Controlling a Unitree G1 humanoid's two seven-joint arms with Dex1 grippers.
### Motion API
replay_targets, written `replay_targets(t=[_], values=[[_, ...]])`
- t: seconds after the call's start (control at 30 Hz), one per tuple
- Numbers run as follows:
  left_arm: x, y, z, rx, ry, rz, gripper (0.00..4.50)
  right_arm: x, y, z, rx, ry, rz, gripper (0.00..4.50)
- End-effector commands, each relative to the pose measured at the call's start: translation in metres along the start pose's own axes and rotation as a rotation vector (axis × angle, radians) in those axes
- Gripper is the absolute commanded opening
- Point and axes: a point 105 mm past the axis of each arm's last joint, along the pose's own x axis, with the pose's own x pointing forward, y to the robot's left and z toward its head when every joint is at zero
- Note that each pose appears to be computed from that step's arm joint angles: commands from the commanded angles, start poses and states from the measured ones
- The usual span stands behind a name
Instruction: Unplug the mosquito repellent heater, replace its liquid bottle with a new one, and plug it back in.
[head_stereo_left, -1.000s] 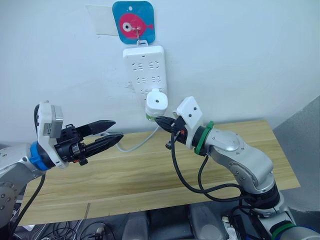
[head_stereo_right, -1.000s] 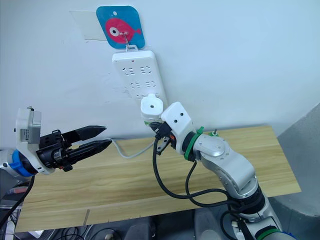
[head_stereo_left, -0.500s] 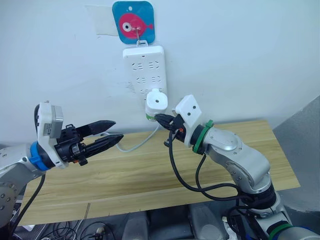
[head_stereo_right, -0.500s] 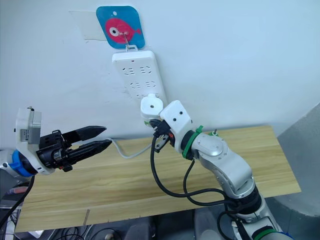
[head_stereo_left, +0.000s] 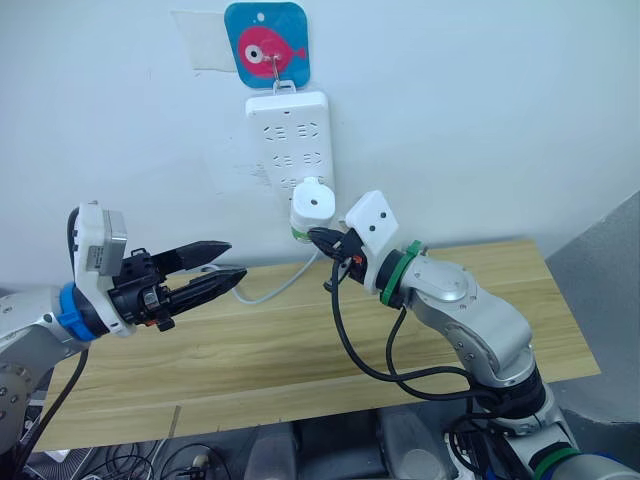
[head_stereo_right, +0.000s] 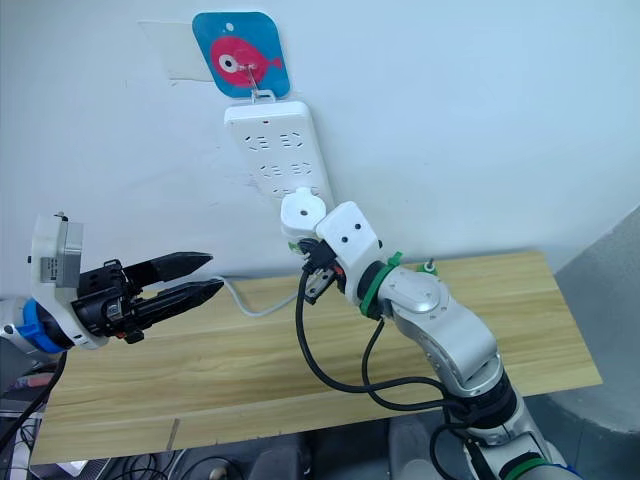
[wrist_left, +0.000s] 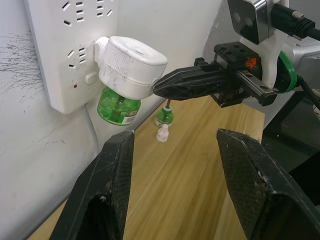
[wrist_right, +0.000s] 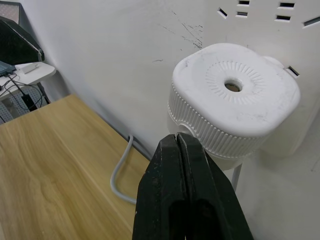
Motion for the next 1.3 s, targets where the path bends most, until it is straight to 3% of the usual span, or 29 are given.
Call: replay_targets(t=[0.03,0.9,1.3], values=[[-0.001,-0.003,0.008,0.038,-0.008,-0.007,2.7,-0.002,-0.004,0.009,-0.012,-0.041,-0.026,0.02],[0.002,-0.001,0.009,0.04,-0.012,-0.017,2.7,0.004,-0.026,0.008,-0.005,-0.029,-0.161,0.02],[0.003,0.0,0.008,0.036,-0.013,-0.024,2.7,-0.02,0.012,0.011,0.036,-0.048,0.158,0.02]])
